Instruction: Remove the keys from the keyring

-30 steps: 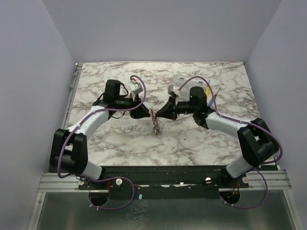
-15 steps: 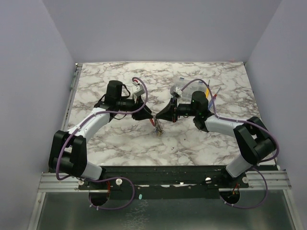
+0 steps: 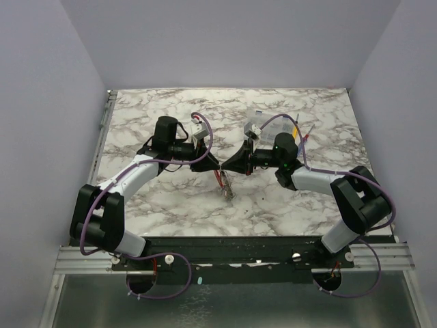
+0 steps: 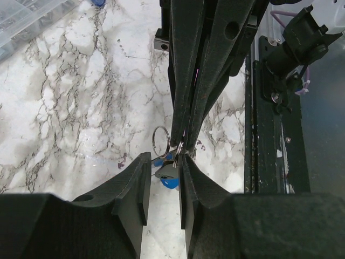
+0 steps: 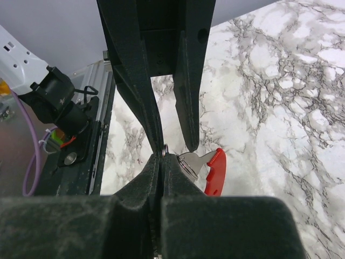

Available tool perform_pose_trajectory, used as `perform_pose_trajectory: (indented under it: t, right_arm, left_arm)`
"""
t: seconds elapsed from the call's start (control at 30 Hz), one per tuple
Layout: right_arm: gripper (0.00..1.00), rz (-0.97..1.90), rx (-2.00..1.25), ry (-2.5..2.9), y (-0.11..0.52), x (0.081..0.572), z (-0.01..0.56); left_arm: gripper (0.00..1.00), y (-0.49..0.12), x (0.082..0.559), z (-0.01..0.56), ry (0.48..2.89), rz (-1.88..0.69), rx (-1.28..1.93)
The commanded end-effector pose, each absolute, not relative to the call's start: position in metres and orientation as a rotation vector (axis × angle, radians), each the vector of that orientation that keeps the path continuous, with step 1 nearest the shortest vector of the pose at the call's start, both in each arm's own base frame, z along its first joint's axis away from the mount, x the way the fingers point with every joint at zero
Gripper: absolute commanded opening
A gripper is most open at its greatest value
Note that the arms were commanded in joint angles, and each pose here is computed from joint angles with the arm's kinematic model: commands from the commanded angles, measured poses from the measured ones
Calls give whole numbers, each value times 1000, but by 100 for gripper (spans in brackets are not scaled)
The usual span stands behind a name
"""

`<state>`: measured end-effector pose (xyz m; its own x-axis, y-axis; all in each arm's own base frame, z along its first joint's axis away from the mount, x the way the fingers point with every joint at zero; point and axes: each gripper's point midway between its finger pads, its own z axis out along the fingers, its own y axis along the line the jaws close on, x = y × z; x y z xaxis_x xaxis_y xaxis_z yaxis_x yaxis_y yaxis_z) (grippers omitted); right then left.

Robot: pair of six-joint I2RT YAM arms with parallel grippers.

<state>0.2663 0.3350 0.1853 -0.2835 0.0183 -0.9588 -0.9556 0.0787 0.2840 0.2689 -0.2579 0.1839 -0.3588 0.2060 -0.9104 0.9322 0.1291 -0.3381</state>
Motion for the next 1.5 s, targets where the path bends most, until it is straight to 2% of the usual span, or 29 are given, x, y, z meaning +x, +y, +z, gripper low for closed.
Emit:
perform_pose_trajectory:
  t: [0.0, 0.13, 0.2, 0.33, 0.5, 0.67, 0.73, 0.87, 0.97, 1.2, 1.47]
  right_arm:
    - [1, 1321, -949, 1395, 335, 276, 196]
    - [1, 1310, -936, 1391, 335, 278, 197]
    - [1, 1306, -930, 1389, 334, 279, 198]
    - [1, 1317, -934, 1386, 334, 277, 198]
    - [1, 1329, -960, 1388, 334, 272, 192]
    - [1, 1335, -1027, 1405, 330, 268, 184]
    - [8, 1330, -1045, 1405, 326, 268, 184]
    - [43, 1262, -1121, 1411, 319, 270, 185]
    - [53, 1200, -1200, 1413, 315, 272, 184]
    - [55, 1131, -1396, 1409, 308, 266, 176]
    - [54, 1141, -1391, 1406, 310, 268, 177]
  left_arm:
    - [30, -263, 257, 179, 1676, -1352, 1141]
    - [37, -264, 255, 174, 1688, -1358, 1139]
    - [37, -265, 255, 173, 1692, -1359, 1137]
    - [25, -268, 256, 175, 1690, -1362, 1135]
    - [1, -267, 262, 181, 1696, -1336, 1113]
    - [0, -267, 264, 184, 1706, -1332, 1097]
    - [0, -267, 266, 186, 1711, -1315, 1093]
    - [0, -262, 273, 180, 1742, -1223, 1133]
    - [0, -259, 274, 177, 1764, -1165, 1177]
    - [0, -260, 266, 168, 1799, -1023, 1412]
    - [0, -269, 270, 181, 1737, -967, 1511]
